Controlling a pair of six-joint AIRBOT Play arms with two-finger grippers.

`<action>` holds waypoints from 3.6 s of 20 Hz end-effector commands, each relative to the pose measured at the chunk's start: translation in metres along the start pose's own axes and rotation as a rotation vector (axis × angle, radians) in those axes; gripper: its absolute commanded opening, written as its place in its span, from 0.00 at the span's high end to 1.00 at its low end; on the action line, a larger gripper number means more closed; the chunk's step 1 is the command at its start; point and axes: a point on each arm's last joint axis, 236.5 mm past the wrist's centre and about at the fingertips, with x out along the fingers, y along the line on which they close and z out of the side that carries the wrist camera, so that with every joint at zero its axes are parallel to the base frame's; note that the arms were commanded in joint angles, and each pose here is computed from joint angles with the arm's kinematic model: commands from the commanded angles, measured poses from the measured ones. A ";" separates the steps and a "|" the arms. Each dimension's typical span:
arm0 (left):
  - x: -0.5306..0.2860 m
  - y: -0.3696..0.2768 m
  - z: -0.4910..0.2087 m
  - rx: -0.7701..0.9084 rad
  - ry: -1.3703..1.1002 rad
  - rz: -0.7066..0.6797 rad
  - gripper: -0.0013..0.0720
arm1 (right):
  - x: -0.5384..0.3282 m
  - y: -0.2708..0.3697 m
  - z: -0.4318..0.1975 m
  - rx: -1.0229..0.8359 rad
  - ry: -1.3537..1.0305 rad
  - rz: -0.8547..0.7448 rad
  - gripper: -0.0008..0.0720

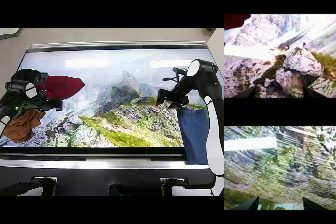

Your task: Fold the shirts.

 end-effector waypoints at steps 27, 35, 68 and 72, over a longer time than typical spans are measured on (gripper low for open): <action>-0.053 0.134 -0.003 -0.211 0.051 0.173 0.00 | -0.005 0.008 0.052 0.009 -0.218 0.034 0.06; 0.028 0.249 -0.112 -0.870 0.142 -0.019 0.00 | 0.000 0.006 0.022 -0.028 -0.091 0.025 0.07; -0.285 -0.184 -0.002 0.065 -0.671 -0.880 0.95 | -0.114 -0.001 -0.034 -0.119 -0.242 -0.041 0.08; -0.134 -0.186 -0.006 0.083 -0.343 -0.620 0.95 | -0.114 0.001 -0.041 -0.119 -0.225 -0.028 0.08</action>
